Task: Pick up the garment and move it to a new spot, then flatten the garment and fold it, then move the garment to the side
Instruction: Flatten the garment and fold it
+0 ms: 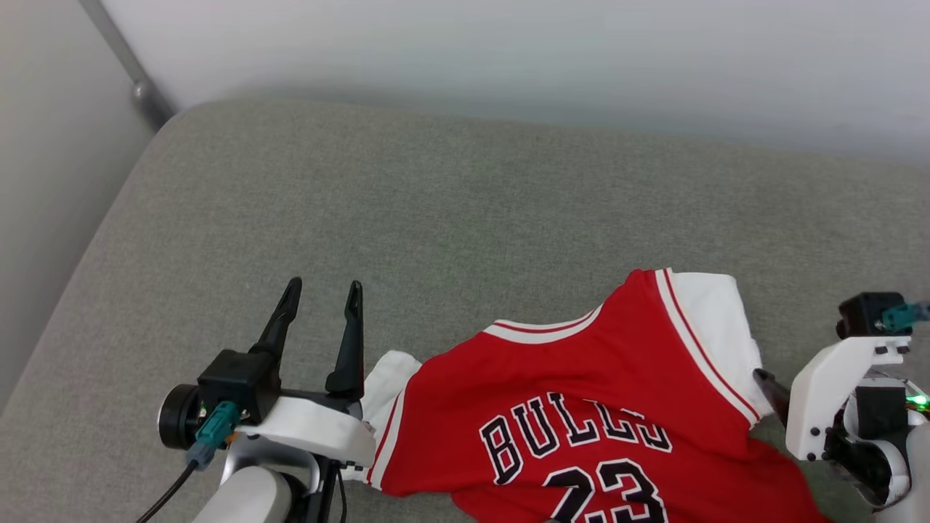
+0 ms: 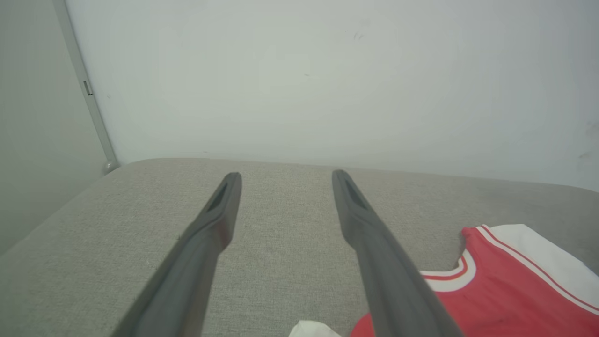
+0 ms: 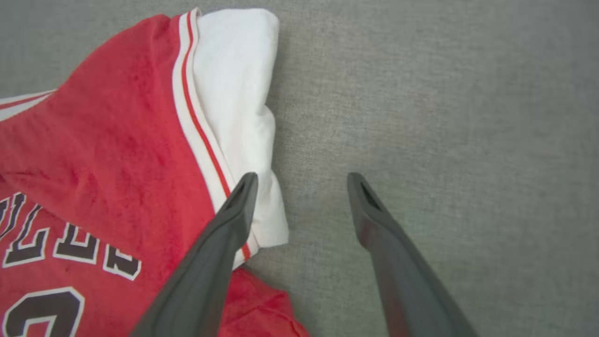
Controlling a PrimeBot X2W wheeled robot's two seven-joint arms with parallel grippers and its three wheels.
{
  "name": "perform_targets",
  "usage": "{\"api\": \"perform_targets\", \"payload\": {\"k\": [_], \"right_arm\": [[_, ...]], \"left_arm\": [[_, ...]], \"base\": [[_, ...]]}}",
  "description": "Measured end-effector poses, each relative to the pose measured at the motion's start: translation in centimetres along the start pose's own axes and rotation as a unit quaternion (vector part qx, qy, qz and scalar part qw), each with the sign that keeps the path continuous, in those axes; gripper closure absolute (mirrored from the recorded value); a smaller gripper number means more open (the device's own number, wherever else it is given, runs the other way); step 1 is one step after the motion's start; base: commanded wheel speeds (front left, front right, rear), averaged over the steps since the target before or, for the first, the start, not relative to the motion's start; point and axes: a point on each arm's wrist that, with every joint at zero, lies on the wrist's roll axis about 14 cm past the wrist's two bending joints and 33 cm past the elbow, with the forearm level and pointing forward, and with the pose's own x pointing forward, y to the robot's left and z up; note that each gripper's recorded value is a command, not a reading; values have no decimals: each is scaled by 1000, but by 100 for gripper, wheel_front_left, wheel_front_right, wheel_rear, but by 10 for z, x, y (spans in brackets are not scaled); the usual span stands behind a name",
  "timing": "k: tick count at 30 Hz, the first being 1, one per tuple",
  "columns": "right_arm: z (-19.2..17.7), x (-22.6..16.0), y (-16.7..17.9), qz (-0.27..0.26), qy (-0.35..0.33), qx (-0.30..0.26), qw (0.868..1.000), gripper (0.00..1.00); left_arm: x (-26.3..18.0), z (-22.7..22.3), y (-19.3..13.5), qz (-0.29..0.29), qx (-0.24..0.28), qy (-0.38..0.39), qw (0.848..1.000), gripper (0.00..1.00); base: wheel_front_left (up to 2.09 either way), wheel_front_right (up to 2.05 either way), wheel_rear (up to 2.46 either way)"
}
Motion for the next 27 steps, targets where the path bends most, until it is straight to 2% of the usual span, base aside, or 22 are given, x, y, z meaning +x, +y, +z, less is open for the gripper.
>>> {"api": "perform_targets", "payload": {"k": [5, 9, 10, 11, 12, 18, 23, 25, 27], "right_arm": [[-21, 32, 12, 23, 98, -16, 995, 0], [-30, 46, 14, 32, 145, -16, 989, 0], [-31, 48, 15, 33, 154, -15, 987, 37], [-31, 49, 15, 36, 156, -13, 987, 81], [-29, 49, 16, 37, 151, -12, 988, 100], [7, 38, 17, 33, 68, -48, 996, 100], [61, 5, -15, -18, -34, -62, 997, 100], [58, -11, -38, -49, -44, -45, 997, 100], [41, -23, -60, -79, -33, -25, 996, 100]], "left_arm": [[7, -11, 13, 18, 4, 12, 1000, 0], [7, -21, 19, 30, 7, 24, 999, 0], [7, -23, 21, 33, 7, 26, 999, 0], [7, -24, 22, 35, 7, 27, 999, 0], [7, -24, 22, 35, 7, 28, 999, 0], [7, -24, 21, 33, 8, 27, 999, 0], [9, -24, 14, 21, 8, 25, 999, 0], [9, -24, 8, 13, 7, 24, 1000, 0], [10, -25, 4, 7, 5, 26, 1000, 0]], "base": [[0, 0, 0], [0, 0, 0], [0, 0, 0], [0, 0, 0], [0, 0, 0], [0, 0, 0], [0, 0, 0], [0, 0, 0], [0, 0, 0]]}}
